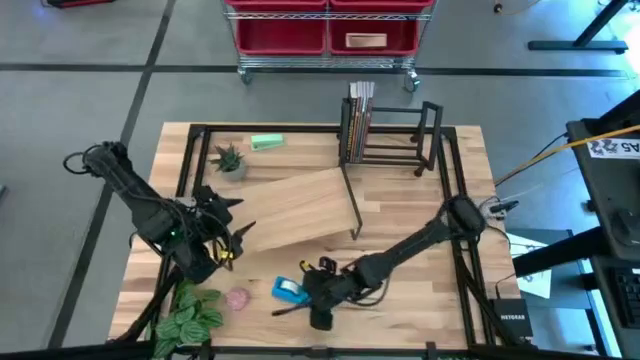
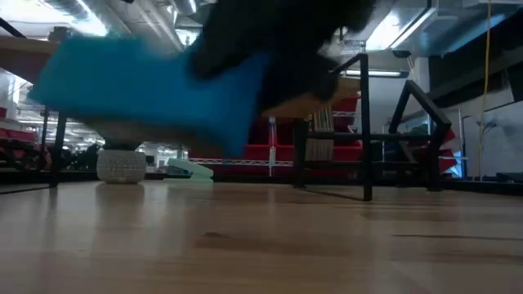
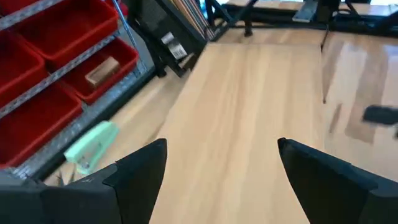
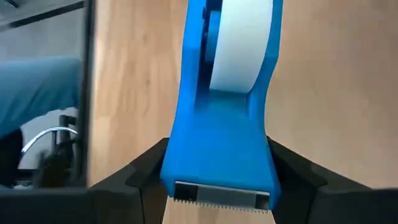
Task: Stock shelves
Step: Remove the blue tape dispenser from under the shelf, then remove the green stapler from under the shelf
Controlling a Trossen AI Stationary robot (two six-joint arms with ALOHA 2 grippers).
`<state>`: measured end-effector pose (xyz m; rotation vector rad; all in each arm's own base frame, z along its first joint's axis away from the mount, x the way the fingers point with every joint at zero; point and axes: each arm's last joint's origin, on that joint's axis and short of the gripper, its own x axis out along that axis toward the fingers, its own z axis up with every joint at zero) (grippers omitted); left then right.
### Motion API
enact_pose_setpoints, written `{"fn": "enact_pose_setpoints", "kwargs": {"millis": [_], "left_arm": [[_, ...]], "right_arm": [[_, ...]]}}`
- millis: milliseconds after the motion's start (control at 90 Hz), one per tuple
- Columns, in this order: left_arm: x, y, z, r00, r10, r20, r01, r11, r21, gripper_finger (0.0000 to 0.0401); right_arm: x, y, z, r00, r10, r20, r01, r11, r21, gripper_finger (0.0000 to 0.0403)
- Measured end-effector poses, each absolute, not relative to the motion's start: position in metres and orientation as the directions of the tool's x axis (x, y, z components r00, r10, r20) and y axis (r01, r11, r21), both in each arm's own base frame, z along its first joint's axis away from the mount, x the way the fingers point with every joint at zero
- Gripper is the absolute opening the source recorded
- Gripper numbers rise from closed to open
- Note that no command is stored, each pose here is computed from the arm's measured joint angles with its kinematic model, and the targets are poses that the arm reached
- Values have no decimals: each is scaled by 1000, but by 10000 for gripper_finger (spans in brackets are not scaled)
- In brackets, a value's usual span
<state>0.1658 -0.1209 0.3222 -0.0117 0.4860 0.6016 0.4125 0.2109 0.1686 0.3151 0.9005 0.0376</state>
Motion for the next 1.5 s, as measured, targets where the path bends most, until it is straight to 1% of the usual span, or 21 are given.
{"fn": "enact_pose_setpoints", "kwargs": {"millis": [100, 244, 422, 644, 767, 878, 956, 1078, 1156, 1211, 1344, 1422, 1500], "left_arm": [[166, -122, 321, 713, 532, -458, -543, 831, 120, 299], [166, -122, 321, 711, 526, -466, -540, 834, 119, 299], [166, -121, 321, 711, 528, -465, -542, 832, 118, 299], [166, -121, 321, 711, 533, -459, -547, 829, 115, 299], [166, -121, 321, 711, 533, -459, -548, 829, 114, 299], [169, -117, 322, 699, 548, -460, -568, 816, 110, 299], [175, -108, 323, 674, 553, -489, -577, 808, 118, 299], [197, -86, 337, 655, 550, -518, -561, 813, 155, 299], [214, -65, 353, 664, 577, -476, -558, 806, 199, 299], [225, -44, 366, 657, 613, -440, -568, 785, 246, 299], [242, 23, 395, 667, 655, -354, -589, 755, 288, 299], [241, 69, 405, 695, 640, -326, -591, 768, 248, 299], [233, 115, 404, 678, 660, -325, -624, 750, 221, 299]], "right_arm": [[429, 209, 166, 626, 155, -765, 93, 958, 270, 188], [442, 212, 164, 616, 138, -775, 104, 962, 254, 189], [447, 215, 153, 611, 116, -783, 117, 965, 235, 237], [449, 216, 145, 613, 91, -785, 129, 969, 213, 248], [450, 224, 163, 647, 75, -759, 91, 981, 174, 250], [448, 232, 188, 673, 18, -739, 60, 995, 78, 250], [441, 236, 206, 653, -51, -756, 50, 998, -24, 251], [425, 236, 232, 599, -191, -777, 66, 979, -190, 251], [415, 234, 245, 568, -282, -773, 85, 955, -285, 251], [407, 232, 248, 524, -345, -779, 95, 932, -349, 252], [393, 226, 244, 431, -440, -788, 153, 896, -417, 252], [390, 225, 235, 408, -486, -773, 188, 873, -450, 252], [387, 222, 222, 381, -520, -764, 188, 853, -487, 252]]}}
